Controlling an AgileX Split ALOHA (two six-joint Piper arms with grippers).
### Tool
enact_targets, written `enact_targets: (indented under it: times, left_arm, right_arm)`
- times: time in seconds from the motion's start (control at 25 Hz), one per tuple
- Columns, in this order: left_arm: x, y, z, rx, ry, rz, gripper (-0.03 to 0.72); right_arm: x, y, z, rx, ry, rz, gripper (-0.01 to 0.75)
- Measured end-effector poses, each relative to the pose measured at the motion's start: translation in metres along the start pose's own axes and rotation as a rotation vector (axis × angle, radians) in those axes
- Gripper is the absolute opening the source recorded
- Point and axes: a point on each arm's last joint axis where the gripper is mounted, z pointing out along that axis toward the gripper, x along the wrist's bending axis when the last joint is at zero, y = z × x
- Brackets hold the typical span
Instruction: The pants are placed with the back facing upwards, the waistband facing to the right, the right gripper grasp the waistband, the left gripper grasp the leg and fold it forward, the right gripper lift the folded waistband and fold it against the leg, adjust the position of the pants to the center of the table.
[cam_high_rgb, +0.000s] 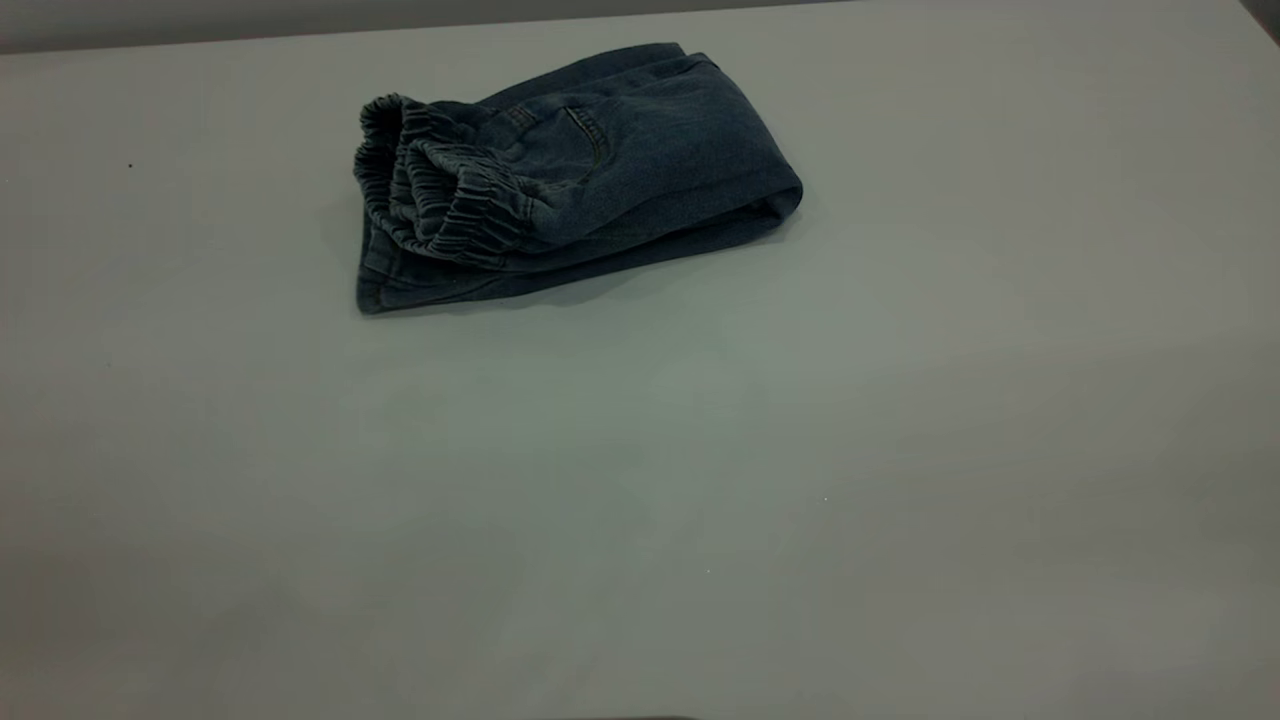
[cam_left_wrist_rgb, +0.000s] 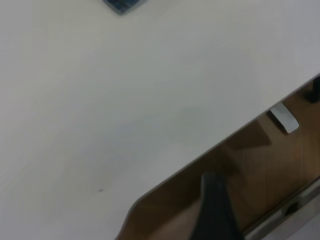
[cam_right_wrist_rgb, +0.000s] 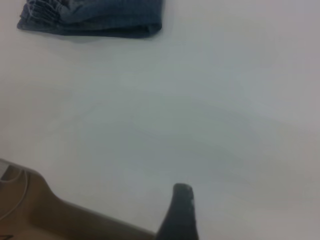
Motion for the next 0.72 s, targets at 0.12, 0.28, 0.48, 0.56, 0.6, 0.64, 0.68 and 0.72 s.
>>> enact_targets:
  times: [0.12, 0.28, 0.48, 0.56, 0.6, 0.64, 0.68, 0.72]
  left_arm:
    - [0.0000, 0.0000, 0.0001, -0.002, 0.000, -0.001, 0.463]
    - [0.0000, -0.0001, -0.0001, -0.004, 0.000, -0.002, 0.463]
    - [0.0000, -0.0002, -0.0002, -0.005, 0.001, -0.002, 0.463]
    - [0.0005, -0.0004, -0.0005, -0.005, 0.031, -0.026, 0.463]
    - [0.0011, -0.0005, -0.0006, -0.004, 0.067, -0.055, 0.463]
    - [0.0016, -0.0007, -0.0009, -0.003, 0.103, -0.085, 0.463]
    - [0.0022, -0.0011, -0.0013, -0.003, 0.148, -0.122, 0.463]
    - [0.0025, -0.0016, -0.0021, -0.007, 0.186, -0.151, 0.463]
  right_arm:
    - [0.0000, 0.0000, 0.0000, 0.000, 0.000, 0.000, 0.580]
    - [0.0000, 0.0000, 0.0000, 0.000, 0.000, 0.000, 0.580]
    - [0.0000, 0.0000, 0.0000, 0.000, 0.000, 0.000, 0.580]
    - [0.0000, 0.0000, 0.0000, 0.000, 0.000, 0.000, 0.580]
    - [0.0000, 0.0000, 0.0000, 0.000, 0.000, 0.000, 0.580]
    - [0.0000, -0.0001, -0.0001, -0.001, 0.000, 0.000, 0.580]
    - [0.0001, -0.0003, -0.0004, -0.004, -0.001, 0.000, 0.580]
    - [0.0001, -0.0005, -0.0008, -0.008, -0.002, 0.000, 0.580]
